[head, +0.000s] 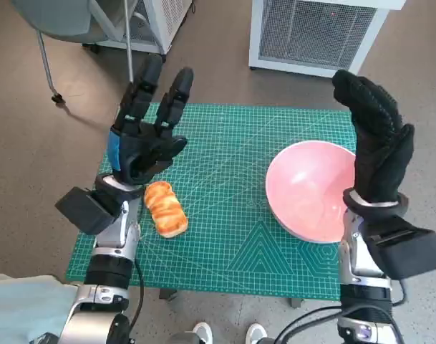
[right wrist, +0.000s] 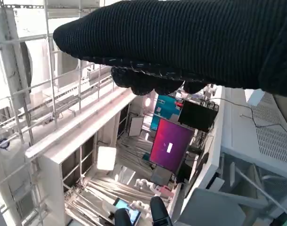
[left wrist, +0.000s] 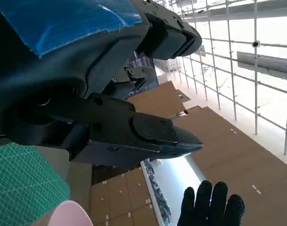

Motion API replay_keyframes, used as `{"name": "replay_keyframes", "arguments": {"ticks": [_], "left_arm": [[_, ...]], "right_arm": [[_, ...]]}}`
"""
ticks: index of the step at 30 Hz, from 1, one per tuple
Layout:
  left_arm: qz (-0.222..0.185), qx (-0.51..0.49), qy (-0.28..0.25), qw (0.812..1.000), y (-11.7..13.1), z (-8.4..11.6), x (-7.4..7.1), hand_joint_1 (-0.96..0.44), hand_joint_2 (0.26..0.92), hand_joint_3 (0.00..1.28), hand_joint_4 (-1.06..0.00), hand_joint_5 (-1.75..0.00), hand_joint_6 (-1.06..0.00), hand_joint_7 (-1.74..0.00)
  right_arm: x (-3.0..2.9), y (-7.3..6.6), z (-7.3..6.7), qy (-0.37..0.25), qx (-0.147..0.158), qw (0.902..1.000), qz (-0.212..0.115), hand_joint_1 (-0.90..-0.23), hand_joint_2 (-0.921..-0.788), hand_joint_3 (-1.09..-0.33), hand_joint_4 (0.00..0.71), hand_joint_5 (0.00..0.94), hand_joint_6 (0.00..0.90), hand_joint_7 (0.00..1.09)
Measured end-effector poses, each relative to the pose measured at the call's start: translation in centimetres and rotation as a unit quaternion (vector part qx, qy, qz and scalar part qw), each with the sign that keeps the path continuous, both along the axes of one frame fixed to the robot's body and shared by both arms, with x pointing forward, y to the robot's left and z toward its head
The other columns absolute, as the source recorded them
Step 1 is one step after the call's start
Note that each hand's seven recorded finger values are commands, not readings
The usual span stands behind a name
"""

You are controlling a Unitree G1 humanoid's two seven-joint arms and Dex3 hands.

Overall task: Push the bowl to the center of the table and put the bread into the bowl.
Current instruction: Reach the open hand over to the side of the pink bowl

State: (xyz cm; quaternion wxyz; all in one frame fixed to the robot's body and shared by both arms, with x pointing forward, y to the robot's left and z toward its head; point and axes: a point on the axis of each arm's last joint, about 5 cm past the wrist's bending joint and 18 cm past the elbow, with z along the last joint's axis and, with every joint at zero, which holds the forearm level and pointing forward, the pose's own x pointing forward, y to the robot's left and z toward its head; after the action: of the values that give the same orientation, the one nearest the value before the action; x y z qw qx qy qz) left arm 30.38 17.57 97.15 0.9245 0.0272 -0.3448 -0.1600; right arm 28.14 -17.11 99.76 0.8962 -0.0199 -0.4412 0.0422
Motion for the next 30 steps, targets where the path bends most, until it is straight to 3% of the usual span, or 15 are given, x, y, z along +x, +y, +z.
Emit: {"name": "replay_keyframes", "arguments": {"ticks": [30], "left_arm": [[-0.003, -0.006, 0.006, 1.0, -0.2, -0.34, -0.1, -0.22, 0.921, 0.08, -0.29, 0.0, -0.36, 0.0]], "right_arm": [[-0.17, 0.0, -0.37, 0.009, 0.001, 1.0, -0.001, -0.522, -0.921, -0.798, 0.299, 0.004, -0.001, 0.67]]}}
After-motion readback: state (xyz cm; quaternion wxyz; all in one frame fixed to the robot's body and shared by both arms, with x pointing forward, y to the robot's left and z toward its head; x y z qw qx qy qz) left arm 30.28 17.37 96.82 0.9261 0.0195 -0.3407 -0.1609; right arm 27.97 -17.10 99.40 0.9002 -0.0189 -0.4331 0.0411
